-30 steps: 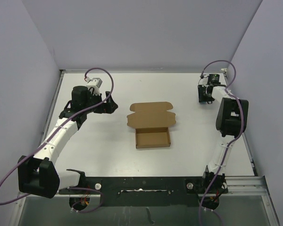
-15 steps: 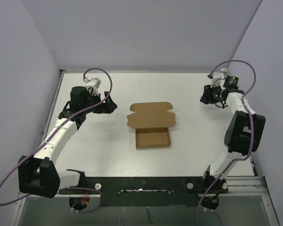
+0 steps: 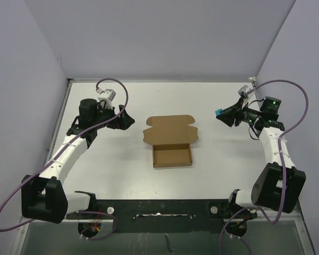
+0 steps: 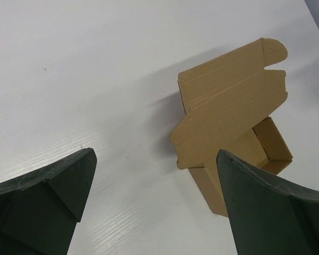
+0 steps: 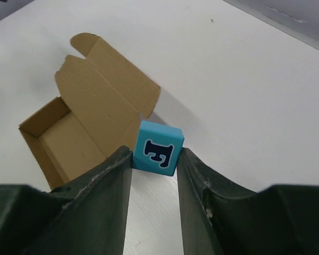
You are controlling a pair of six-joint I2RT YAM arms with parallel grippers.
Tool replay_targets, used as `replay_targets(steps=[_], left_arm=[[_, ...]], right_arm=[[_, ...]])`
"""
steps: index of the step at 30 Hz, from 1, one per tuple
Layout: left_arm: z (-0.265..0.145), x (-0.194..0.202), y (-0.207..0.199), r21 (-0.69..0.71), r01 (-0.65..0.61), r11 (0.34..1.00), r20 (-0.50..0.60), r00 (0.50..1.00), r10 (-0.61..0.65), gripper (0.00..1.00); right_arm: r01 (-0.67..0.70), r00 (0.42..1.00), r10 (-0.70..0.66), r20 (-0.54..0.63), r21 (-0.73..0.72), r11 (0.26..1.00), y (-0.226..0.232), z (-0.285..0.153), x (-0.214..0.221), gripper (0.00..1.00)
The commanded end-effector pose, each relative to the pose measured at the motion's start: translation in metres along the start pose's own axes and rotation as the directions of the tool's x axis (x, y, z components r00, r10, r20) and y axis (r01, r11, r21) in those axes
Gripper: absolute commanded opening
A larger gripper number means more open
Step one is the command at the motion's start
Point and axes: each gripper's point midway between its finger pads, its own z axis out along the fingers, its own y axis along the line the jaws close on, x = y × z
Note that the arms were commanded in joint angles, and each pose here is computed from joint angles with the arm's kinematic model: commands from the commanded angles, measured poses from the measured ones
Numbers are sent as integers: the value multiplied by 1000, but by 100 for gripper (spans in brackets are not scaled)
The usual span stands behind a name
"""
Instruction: Fold the paper box
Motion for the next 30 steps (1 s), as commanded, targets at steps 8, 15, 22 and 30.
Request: replay_targets(steps=[8, 15, 22, 30], left_arm=[[0, -16, -12, 93, -141, 986, 101, 986, 132, 98], [1, -11, -10, 95, -172, 981, 107, 981, 161, 98], [5, -7, -6, 86, -168, 982, 104, 982, 159, 98], [4, -11, -5, 68, -167, 984, 116, 981, 159, 98]], right_arm=[[306, 945, -245, 216, -325, 895, 87, 4, 3, 0], [329, 944, -301, 134, -448, 831, 108, 34, 44, 0], [405, 884, -463, 64, -599, 690, 147, 57, 92, 2], [434, 789, -614, -27, -682, 588, 164, 75, 137, 8]])
